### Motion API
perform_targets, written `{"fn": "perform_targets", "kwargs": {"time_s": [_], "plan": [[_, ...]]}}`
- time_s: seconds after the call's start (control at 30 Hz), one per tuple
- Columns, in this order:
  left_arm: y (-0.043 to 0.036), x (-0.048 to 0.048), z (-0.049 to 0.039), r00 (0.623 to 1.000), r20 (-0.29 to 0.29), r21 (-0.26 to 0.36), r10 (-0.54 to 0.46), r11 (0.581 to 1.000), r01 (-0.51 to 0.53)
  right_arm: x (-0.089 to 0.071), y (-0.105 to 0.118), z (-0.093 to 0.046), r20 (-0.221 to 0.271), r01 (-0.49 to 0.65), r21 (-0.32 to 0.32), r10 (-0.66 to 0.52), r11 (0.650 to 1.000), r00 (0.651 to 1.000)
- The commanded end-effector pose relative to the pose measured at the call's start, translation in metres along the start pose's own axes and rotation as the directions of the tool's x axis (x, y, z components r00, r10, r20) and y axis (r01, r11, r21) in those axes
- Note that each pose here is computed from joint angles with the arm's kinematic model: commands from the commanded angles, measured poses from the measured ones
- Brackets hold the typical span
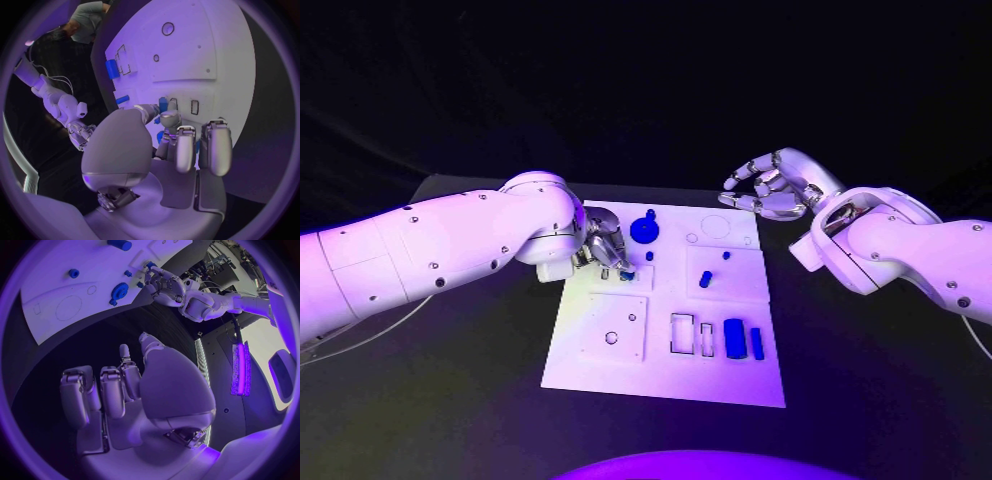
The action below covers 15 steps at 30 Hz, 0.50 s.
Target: Assemble the parts on the task board
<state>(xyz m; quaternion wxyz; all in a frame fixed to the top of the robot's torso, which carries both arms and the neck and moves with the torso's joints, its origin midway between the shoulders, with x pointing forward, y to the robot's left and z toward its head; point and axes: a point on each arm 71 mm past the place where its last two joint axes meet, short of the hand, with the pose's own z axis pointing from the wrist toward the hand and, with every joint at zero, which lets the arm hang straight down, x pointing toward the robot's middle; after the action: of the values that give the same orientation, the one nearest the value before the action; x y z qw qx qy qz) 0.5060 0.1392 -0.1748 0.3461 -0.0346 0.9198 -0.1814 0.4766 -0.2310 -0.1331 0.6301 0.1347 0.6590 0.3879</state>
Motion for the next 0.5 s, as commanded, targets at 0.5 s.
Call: {"fn": "perform_targets", "kwargs": {"time_s": [0.5], "plan": [[0.0062,-0.0014,-0.0125,0.991,0.133,0.034,-0.021,0.999,0.017,-0.001,-0.0011,-0.0028,-0.008,0.007,0.001,-0.007,1.0,1.0]]}}
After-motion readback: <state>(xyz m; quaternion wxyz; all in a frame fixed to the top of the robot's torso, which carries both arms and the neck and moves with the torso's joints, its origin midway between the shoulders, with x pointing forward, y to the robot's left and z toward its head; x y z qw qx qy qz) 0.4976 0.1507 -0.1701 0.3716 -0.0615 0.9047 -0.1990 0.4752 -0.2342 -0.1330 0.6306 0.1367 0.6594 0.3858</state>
